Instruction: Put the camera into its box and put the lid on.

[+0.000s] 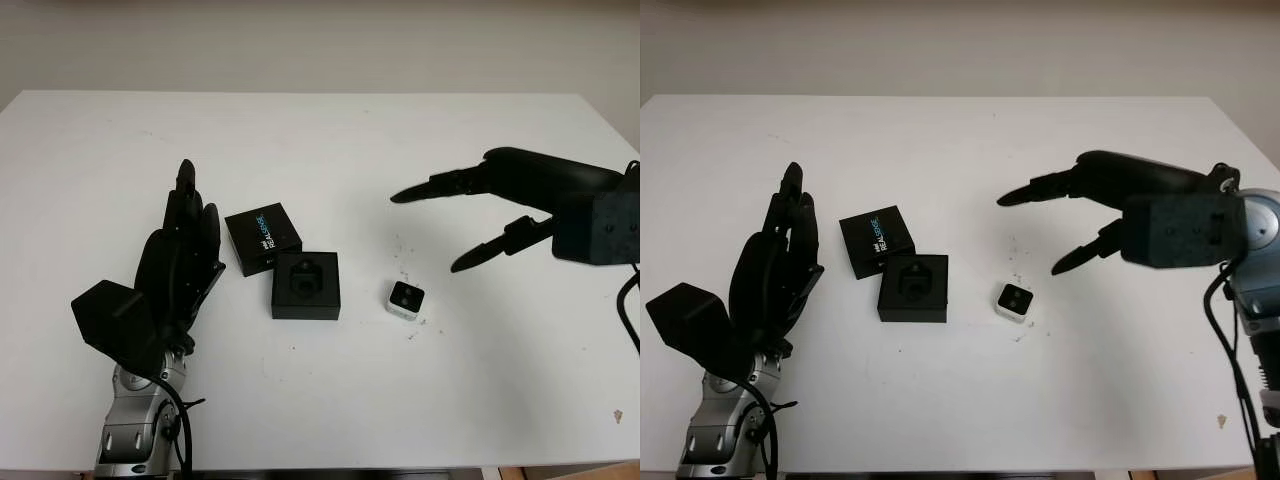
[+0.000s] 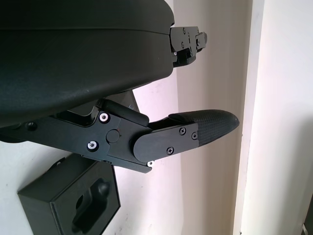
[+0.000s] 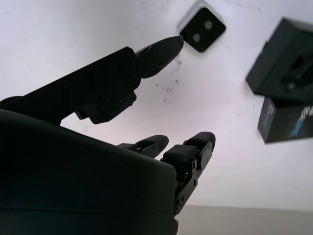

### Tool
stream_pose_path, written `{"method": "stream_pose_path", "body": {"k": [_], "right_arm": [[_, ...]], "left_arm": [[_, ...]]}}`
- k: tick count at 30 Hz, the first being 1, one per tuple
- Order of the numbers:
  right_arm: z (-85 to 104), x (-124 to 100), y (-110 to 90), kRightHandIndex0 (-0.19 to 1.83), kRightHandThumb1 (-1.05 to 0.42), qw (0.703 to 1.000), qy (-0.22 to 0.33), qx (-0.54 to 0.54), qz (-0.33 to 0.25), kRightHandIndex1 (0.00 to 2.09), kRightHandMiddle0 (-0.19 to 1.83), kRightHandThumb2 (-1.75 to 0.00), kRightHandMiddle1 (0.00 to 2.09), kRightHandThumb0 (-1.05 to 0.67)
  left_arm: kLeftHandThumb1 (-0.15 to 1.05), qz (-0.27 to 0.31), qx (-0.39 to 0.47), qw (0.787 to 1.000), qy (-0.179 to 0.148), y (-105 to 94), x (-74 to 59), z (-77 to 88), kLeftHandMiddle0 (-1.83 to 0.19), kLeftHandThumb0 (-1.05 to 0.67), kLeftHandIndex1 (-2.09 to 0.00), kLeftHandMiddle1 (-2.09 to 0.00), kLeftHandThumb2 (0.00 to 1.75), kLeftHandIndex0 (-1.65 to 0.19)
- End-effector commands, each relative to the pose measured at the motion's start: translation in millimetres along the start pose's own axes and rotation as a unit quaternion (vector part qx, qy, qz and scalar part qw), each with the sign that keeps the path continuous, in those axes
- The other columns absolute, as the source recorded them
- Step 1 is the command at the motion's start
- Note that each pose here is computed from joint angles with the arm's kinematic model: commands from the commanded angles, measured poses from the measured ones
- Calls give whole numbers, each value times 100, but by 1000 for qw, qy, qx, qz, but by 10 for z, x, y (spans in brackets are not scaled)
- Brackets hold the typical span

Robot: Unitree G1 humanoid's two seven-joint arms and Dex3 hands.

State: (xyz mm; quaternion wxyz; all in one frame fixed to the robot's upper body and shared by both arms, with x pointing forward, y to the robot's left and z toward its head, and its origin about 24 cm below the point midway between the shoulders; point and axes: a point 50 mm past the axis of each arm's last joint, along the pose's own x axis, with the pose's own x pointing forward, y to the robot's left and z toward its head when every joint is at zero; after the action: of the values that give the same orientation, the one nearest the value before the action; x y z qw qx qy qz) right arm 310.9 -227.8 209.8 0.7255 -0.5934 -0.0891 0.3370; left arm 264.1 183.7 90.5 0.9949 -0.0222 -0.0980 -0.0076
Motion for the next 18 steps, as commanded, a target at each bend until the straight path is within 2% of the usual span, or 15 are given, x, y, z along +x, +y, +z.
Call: {"method": "stream_pose_path", "body": {"k": [1, 11, 18], "right_arm": [[40, -6, 35, 45, -80, 999, 0, -39, 13, 9, 48, -7, 7, -37], [166, 100, 315, 48, -81, 992, -48, -108, 35, 9, 52, -6, 8, -32], [142, 105, 461, 47, -82, 994, -68, -80, 33, 9, 51, -6, 7, -29]], "left_arm": [[105, -2, 4, 1000, -8, -4, 13, 46, 10, -67, -5, -5, 62, 12], [105, -3, 6, 1000, -12, -2, 34, 66, 9, -67, -5, -5, 62, 11], [105, 0, 4, 1000, -12, -9, 35, 63, 7, -67, -6, -6, 61, 9]]}}
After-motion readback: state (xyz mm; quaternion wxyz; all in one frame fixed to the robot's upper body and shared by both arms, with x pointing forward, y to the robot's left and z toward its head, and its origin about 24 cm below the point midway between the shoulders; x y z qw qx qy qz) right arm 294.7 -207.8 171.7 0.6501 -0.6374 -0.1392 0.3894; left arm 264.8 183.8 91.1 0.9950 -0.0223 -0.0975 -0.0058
